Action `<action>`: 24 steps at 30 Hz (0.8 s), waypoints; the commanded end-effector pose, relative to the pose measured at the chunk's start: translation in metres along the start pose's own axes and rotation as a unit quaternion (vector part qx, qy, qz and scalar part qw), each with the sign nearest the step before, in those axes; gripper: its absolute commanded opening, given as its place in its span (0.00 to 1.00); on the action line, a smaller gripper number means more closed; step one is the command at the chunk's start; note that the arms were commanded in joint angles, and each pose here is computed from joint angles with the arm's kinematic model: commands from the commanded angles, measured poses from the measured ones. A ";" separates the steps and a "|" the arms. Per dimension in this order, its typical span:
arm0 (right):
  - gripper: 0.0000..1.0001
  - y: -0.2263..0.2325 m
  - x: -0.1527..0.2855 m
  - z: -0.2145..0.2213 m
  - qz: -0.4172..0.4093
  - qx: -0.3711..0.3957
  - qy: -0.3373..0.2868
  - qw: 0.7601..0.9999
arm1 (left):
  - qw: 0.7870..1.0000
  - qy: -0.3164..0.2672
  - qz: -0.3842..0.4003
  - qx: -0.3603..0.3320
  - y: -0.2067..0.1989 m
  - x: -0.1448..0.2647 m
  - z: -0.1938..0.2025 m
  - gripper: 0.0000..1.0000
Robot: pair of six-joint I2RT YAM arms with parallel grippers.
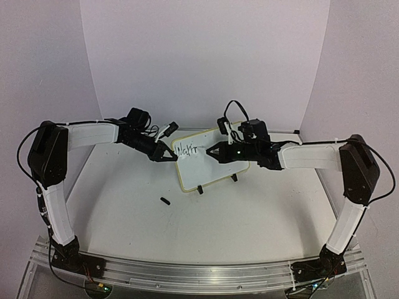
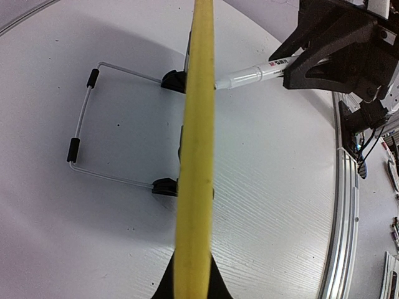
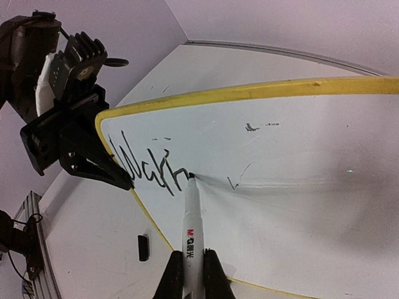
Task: Write a sentence on the whiteboard
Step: Write on the whiteboard with the whiteboard.
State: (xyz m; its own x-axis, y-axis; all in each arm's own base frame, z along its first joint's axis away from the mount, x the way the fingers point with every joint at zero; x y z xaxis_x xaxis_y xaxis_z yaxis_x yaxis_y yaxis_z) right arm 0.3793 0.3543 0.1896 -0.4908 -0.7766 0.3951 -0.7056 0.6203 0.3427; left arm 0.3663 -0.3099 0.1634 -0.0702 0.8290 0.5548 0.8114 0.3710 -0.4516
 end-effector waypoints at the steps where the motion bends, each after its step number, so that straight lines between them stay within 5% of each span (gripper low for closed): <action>1: 0.00 -0.002 0.020 -0.036 0.028 0.010 -0.059 0.998 | 0.996 0.074 0.008 0.042 -0.005 -0.023 0.040 0.00; 24: 0.00 -0.008 0.015 0.005 0.018 -0.008 -0.007 1.000 | 0.996 0.076 0.009 0.043 -0.005 -0.024 0.041 0.00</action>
State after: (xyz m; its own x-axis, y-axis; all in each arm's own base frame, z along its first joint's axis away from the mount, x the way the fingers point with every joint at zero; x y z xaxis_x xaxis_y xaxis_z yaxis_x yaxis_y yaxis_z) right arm 0.3755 0.3391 0.1780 -0.5144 -0.7470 0.4213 -0.6717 0.6563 0.3436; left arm 0.3659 -0.3105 0.1633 -0.0690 0.8291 0.5548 0.8124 0.3694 -0.4511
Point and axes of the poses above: each gripper's point midway between its finger pads, its own x axis back along the fingers, its own y axis along the line the jaws close on, z = x × y, the point moved 2 cm from there along x, back along the fingers, and after that the axes turned 5 degrees about x, right-handed, at the moved point
